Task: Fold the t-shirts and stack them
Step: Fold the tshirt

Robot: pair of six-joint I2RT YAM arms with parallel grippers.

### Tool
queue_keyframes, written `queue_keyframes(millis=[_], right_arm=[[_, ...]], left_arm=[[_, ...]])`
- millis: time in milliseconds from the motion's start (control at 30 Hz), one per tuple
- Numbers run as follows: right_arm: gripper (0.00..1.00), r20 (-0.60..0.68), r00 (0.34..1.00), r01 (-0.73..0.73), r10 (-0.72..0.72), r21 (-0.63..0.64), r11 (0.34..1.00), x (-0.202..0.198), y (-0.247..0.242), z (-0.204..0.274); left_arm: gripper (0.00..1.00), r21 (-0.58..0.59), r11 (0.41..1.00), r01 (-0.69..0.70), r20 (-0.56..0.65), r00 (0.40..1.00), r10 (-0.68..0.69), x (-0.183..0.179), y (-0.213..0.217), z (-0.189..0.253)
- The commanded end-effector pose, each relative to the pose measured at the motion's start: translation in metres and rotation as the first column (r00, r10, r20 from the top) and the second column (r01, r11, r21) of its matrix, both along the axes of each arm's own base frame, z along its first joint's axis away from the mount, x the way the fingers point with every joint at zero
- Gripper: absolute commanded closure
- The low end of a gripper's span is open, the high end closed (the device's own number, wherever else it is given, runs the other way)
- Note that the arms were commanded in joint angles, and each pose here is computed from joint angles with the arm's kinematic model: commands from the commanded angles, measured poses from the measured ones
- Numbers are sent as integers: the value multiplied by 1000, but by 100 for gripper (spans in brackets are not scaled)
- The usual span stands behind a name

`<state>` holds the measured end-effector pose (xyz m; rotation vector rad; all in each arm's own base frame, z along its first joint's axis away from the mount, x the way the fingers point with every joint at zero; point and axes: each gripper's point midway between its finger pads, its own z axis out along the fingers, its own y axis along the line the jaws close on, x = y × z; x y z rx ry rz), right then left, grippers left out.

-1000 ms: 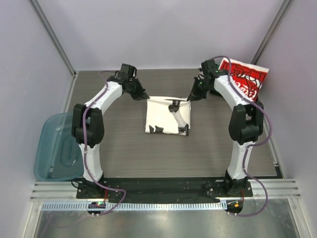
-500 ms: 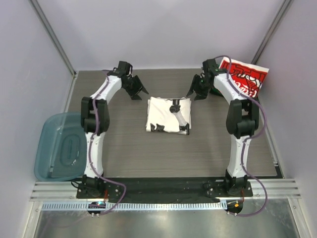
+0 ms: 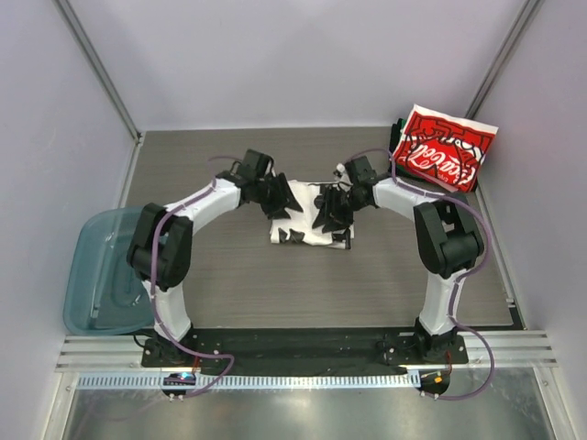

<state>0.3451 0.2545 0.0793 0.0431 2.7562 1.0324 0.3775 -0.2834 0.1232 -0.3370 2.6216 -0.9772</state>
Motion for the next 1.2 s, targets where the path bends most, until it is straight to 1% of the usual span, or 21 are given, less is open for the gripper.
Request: queue_keyframes(millis=[0,33,67,100,233,300,367,400,467,533,600,633,700,867,967,1000,1033,1067,1100,1133,1167], right_arm=[[55,-19,1000,8,-7,46,999,1,-6,-20],[56,-45,999,16,-15,32,999,-7,-12,-35],[56,-57,998,20,-18,26,999,-12,-17,-42],[56,-66,997,36,-34,21,999,-13,-25,-49],[57,-124,991,58,-58,-4,998,-43,-45,-80],[56,-138,989,59,-61,-12,998,-56,-51,-86],[56,-130,989,65,-66,-18,998,-62,-55,-84],[57,-141,988,65,-69,-28,997,-72,-58,-87],[56,-119,989,79,-83,-38,996,-76,-63,-80],[55,-132,986,92,-96,-39,995,-89,-66,-78],[53,-92,990,106,-108,-26,994,-92,-67,-63],[53,-98,988,112,-115,-31,993,-99,-70,-62],[52,-85,989,123,-125,-26,992,-109,-73,-56],[52,-104,986,127,-131,-44,991,-129,-79,-62],[52,-96,988,121,-123,-24,992,-127,-77,-53],[51,-65,991,120,-120,-16,993,-119,-75,-44],[50,-53,991,123,-124,-17,992,-115,-76,-36],[48,-12,992,127,-128,-19,992,-107,-77,-25],[36,19,991,135,-135,-26,990,-100,-79,-16],[27,62,987,151,-149,-30,988,-85,-81,1],[17,103,979,181,-174,-55,982,-74,-88,8]], left_arm=[[53,-36,999,-1,-60,998,-2,-14,-14,-38],[53,-24,1000,-12,-74,997,10,-20,-14,-48],[54,-9,1000,-16,-103,995,15,-31,-10,-68],[54,-2,1000,-18,-117,993,18,-37,-9,-79],[56,73,997,-35,-163,986,47,-55,10,-119],[57,111,993,-36,-184,981,56,-67,20,-133],[58,145,989,-36,-169,984,61,-72,29,-138],[59,171,985,-32,-180,982,64,-81,37,-146],[59,195,981,-24,-162,985,57,-88,45,-145],[59,221,975,-23,-159,985,60,-96,54,-147],[59,238,971,-16,-154,987,54,-99,59,-148],[60,245,969,-11,-160,986,52,-103,61,-150],[60,247,969,-13,-154,987,53,-104,63,-148],[60,241,971,-13,-143,988,48,-107,63,-143],[59,252,968,6,-125,992,26,-107,64,-128],[55,244,970,-1,-70,997,19,-95,61,-105],[52,281,959,27,-84,996,-3,-103,68,-98],[50,302,953,21,-53,999,-5,-99,71,-85],[44,316,949,16,-26,1000,-8,-96,73,-70],[41,324,946,1,13,1000,-6,-94,78,-40],[38,343,939,6,50,998,-24,-91,82,-25]])
